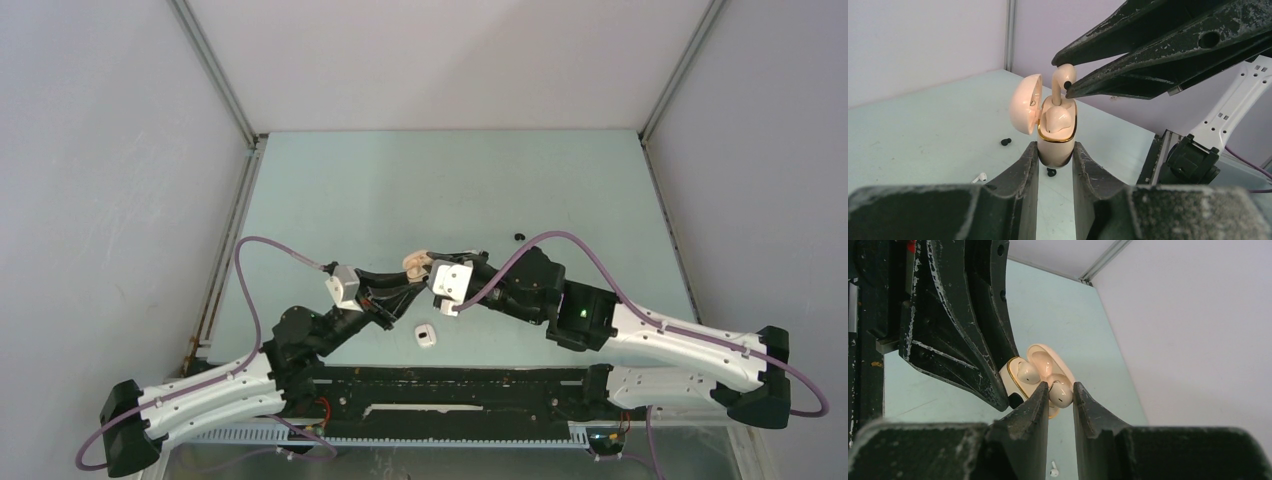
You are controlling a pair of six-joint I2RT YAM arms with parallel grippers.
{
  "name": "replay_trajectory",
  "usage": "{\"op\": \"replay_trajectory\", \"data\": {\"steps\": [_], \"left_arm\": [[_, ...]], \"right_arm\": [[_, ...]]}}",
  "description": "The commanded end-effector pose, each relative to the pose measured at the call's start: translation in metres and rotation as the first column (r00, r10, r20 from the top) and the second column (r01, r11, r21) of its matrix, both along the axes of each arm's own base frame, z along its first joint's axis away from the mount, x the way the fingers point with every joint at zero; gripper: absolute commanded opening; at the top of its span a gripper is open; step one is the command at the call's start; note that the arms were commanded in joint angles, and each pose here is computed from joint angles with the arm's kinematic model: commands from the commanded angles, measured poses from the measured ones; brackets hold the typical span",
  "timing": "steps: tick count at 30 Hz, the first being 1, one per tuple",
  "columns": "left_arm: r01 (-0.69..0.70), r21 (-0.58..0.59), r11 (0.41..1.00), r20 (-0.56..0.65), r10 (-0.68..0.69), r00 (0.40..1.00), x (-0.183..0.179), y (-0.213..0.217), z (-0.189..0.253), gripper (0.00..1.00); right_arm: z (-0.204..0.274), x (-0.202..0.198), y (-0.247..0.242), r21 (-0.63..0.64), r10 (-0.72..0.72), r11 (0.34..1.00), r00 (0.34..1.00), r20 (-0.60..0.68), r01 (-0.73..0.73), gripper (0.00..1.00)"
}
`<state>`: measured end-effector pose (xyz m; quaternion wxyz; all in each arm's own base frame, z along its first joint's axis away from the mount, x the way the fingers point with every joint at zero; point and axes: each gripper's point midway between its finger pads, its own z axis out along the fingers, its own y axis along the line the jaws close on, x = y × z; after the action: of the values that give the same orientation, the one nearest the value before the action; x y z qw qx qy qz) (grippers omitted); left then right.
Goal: Insert the wireless bluetooth earbuds into the charging case
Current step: Place the earbud in the charging case.
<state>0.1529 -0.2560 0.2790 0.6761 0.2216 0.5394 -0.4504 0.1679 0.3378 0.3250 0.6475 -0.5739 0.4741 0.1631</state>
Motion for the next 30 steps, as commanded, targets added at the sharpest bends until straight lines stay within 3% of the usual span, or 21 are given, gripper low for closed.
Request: {"op": "replay_trajectory", "data": {"steps": [1, 6, 11, 19, 26, 30], "left_arm": [[-0.015, -0.073, 0.997, 0.026, 0.017, 1.0, 0.0, 0.007, 0.021, 0.0], [-0.015, -0.073, 0.997, 0.026, 0.017, 1.0, 0.0, 0.007, 0.021, 0.0], [-0.015, -0.072, 0.997, 0.026, 0.017, 1.0, 0.0, 0.007, 0.02, 0.0], [-0.016, -0.071, 0.997, 0.024, 0.018, 1.0, 0.0, 0.008, 0.017, 0.0], [-0.016, -0.068, 0.998, 0.027, 0.018, 0.999, -0.001, 0.009, 0.014, 0.0], [0.006, -0.054, 0.999, 0.035, -0.004, 0.999, -0.005, 0.007, 0.01, 0.0]], "right_arm": [[0.011, 0.003, -0.001, 0.013, -0.013, 1.0, 1.0, -0.009, 0.013, 0.0], [0.003, -0.002, 0.001, -0.025, 0.018, 1.0, 1.0, -0.01, -0.018, 0.03], [-0.001, -0.006, 0.003, -0.036, 0.037, 0.999, 0.999, -0.022, -0.038, 0.34], [0.014, -0.003, 0.0, -0.015, 0.021, 1.0, 0.999, -0.027, -0.021, 0.57], [0.022, -0.016, -0.017, -0.071, 0.115, 0.989, 0.977, -0.18, -0.13, 0.91], [0.012, -0.026, -0.037, -0.168, 0.167, 0.957, 0.924, -0.344, -0.235, 1.0]]}}
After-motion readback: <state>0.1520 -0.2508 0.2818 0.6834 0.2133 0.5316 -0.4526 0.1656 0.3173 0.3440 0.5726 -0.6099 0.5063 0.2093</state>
